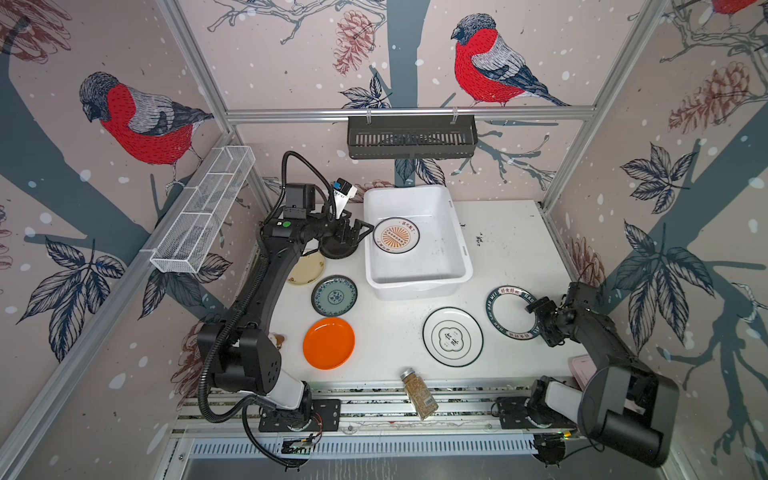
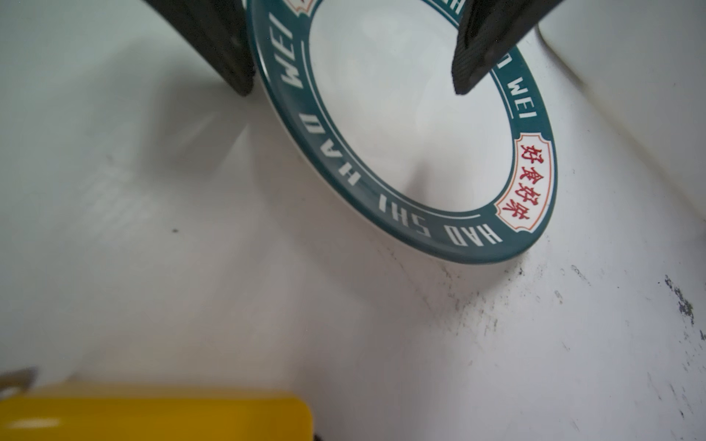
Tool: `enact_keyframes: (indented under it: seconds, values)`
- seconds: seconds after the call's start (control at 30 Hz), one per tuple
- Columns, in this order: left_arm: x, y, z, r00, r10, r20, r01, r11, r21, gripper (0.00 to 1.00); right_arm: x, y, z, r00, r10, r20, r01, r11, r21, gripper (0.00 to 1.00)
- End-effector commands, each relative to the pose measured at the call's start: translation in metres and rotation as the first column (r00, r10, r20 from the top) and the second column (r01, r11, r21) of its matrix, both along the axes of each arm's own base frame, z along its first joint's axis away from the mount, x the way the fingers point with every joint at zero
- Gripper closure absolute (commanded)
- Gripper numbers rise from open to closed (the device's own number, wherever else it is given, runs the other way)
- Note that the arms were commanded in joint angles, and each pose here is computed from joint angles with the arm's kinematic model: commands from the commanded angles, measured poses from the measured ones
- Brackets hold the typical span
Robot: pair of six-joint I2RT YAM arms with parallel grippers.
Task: Place the plates into the plastic bin on the countertop
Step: 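Close right gripper on the green-rimmed plate's rim and tilt it upright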
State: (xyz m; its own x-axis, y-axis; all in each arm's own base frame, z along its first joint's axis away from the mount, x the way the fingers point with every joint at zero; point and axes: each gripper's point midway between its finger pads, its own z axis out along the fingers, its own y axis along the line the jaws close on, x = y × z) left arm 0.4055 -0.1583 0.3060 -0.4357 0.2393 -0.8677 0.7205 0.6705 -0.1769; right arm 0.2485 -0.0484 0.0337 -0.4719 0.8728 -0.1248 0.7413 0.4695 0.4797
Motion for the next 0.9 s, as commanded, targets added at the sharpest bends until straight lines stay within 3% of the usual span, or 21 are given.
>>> enact_keyframes:
  seconds: [0.0, 0.17, 0.33, 0.67, 0.87]
  values:
    - [0.003, -0.001, -0.001, 1.000, -0.001, 0.019, 0.001, 1.000, 0.008, 0.01, 0.014, 0.010, 0.003, 0.996, 0.054, 0.073, -0.057, 0.997, 0.044, 0.21]
    - [-0.002, -0.003, 0.009, 0.998, -0.014, 0.061, 0.015, 1.000, -0.017, 0.02, 0.012, 0.015, -0.004, 0.994, 0.083, 0.075, -0.088, 0.994, 0.064, 0.26]
    - [0.000, -0.002, 0.013, 0.997, -0.006, 0.072, 0.007, 1.000, -0.012, 0.02, 0.015, 0.027, -0.003, 0.984, 0.119, 0.133, -0.134, 0.985, 0.110, 0.40]
    - [-0.003, -0.003, 0.005, 0.997, -0.011, 0.072, 0.012, 1.000, -0.014, 0.02, 0.010, 0.036, -0.011, 0.980, 0.127, 0.155, -0.149, 0.979, 0.140, 0.56]
    - [-0.004, -0.004, 0.004, 0.997, -0.013, 0.071, 0.014, 1.000, -0.024, 0.02, 0.010, 0.041, -0.013, 0.974, 0.125, 0.190, -0.155, 0.976, 0.154, 0.59]
